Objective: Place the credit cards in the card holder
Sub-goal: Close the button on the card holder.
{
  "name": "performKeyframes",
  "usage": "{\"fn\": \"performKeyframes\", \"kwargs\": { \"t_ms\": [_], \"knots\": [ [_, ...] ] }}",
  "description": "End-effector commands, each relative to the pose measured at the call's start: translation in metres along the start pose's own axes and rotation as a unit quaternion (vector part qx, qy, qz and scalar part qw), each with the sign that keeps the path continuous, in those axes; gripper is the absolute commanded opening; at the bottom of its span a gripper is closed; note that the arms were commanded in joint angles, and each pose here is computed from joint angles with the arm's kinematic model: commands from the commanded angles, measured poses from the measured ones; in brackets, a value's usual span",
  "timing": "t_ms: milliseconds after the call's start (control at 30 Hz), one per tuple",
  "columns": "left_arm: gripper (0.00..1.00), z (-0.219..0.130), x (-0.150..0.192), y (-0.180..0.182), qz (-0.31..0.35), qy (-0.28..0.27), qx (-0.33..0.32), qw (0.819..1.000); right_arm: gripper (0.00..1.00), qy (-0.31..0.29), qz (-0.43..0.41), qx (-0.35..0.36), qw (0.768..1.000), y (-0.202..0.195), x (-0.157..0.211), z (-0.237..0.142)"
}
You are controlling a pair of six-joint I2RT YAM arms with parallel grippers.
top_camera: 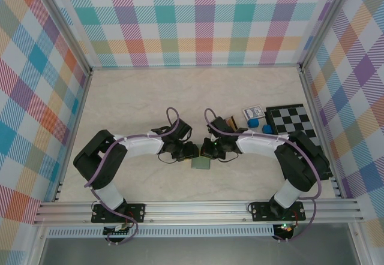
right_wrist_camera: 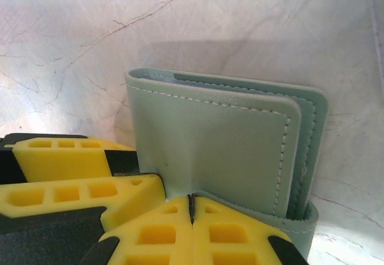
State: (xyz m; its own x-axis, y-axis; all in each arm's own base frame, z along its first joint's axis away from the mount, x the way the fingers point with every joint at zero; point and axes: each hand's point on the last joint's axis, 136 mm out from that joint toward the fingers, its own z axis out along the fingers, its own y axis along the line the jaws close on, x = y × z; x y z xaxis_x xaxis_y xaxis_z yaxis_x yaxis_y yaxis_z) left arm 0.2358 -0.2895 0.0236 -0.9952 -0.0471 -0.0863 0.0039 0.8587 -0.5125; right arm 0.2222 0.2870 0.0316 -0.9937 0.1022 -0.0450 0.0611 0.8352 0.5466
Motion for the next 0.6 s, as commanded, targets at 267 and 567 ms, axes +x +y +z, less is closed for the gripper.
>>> {"fn": "performKeyframes", "kwargs": {
  "t_ms": [267,567],
  "knots": [
    [0.37,-0.011,-0.003,-0.015,0.021,-0.026,0.013,0.999,0.24,-0.048,-0.056,0.019,0.997,0.019,-0.007,-0.046],
    [0.44,-0.076,-0.026,0.002,0.041,-0.152,-0.051,0.986,0.69,-0.304,-0.052,0.213,0.927,-0.044,-0.059,-0.190]
  ]
}}
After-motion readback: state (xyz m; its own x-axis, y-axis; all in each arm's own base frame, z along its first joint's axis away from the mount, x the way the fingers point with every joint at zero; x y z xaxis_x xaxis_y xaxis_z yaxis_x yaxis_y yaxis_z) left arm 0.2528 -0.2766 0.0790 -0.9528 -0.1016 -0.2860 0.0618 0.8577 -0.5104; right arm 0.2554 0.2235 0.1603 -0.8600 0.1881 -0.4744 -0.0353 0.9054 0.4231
